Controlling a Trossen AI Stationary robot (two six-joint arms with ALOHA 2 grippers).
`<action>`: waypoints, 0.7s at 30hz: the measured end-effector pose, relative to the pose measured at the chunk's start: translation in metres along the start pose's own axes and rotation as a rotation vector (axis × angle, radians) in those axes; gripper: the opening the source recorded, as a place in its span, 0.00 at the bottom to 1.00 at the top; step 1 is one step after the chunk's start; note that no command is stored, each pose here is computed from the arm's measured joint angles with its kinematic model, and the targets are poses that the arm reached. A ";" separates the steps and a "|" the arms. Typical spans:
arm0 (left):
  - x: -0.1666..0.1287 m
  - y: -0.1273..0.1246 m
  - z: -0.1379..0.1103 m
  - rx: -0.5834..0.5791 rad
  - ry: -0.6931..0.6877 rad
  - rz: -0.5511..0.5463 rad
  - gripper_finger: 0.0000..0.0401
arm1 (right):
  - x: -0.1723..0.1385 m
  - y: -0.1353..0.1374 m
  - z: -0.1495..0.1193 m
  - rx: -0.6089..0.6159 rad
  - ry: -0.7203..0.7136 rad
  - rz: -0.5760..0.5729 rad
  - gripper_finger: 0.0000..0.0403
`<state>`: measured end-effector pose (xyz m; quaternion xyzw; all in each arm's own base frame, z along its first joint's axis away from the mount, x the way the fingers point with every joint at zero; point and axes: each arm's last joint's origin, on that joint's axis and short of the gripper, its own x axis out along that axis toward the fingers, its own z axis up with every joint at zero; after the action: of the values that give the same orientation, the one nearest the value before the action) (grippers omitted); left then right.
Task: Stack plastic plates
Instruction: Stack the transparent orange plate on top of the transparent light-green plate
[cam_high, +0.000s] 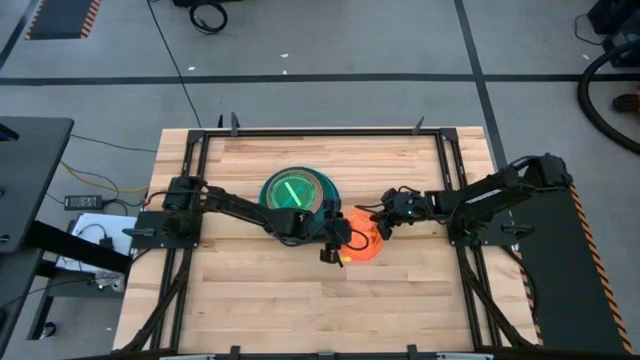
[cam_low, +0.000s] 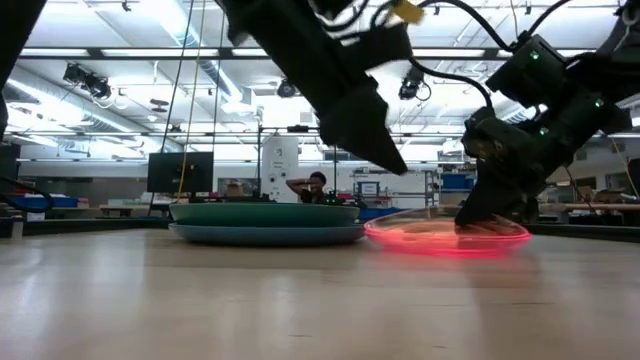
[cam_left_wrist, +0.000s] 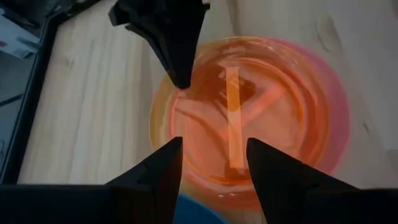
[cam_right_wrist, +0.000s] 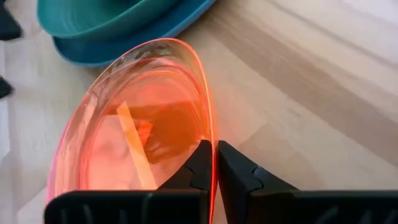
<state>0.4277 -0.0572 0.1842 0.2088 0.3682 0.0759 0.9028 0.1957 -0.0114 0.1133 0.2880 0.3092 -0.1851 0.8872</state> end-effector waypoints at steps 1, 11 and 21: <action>-0.003 0.000 0.001 -0.004 -0.003 -0.001 0.47 | -0.001 0.001 0.002 0.002 0.004 0.001 0.06; -0.019 -0.013 -0.003 -0.067 0.090 -0.048 0.47 | -0.016 0.014 0.023 -0.055 -0.033 0.028 0.06; -0.011 0.011 -0.012 -0.283 0.148 -0.107 0.47 | -0.019 0.027 0.016 -0.220 -0.070 0.004 0.06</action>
<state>0.4118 -0.0472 0.1883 0.0534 0.4299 0.0940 0.8964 0.2020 0.0019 0.1468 0.1827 0.2961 -0.1583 0.9241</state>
